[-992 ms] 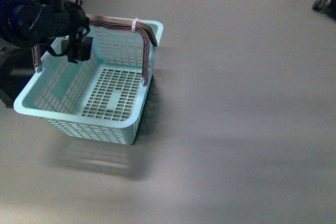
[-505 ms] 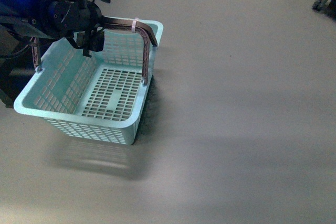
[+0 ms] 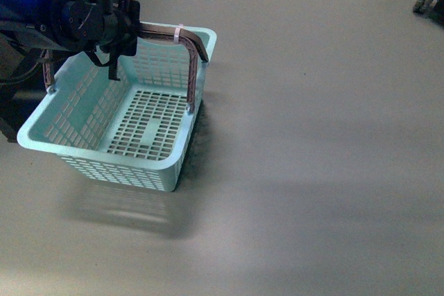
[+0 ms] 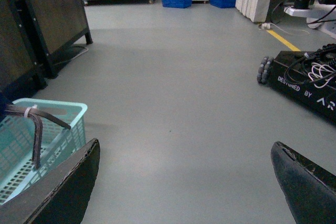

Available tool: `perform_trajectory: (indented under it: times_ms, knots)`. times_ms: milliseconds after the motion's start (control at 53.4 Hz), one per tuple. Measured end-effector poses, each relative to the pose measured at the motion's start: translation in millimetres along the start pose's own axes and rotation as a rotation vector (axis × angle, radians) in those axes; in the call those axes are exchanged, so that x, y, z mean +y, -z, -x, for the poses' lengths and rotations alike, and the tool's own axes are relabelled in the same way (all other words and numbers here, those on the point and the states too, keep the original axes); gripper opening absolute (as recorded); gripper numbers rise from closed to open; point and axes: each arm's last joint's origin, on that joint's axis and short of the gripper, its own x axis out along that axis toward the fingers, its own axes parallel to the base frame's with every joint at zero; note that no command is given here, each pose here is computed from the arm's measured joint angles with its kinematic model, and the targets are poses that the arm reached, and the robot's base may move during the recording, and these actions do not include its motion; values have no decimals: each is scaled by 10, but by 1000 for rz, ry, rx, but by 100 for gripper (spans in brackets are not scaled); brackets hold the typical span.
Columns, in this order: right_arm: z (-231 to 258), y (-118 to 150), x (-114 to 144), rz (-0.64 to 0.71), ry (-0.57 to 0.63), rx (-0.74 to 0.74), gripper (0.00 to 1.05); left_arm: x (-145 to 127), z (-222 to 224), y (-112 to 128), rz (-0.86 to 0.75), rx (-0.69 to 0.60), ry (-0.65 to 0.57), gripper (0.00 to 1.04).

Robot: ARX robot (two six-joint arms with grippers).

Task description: Pick mango and avocado into basket

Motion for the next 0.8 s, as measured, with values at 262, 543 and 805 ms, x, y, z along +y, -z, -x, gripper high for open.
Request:
perform_trajectory:
  times_ms: [262,543,805]
  knots:
    - [0,0,0,0,0,0,96,37,281,-8,14,2,2,16]
    - [0,0,0,0,0,0,96,-413,1292,103,65,3,115,16]
    - [0,0,0,0,0,0,96,-630,2059,149,73,-8,194,16]
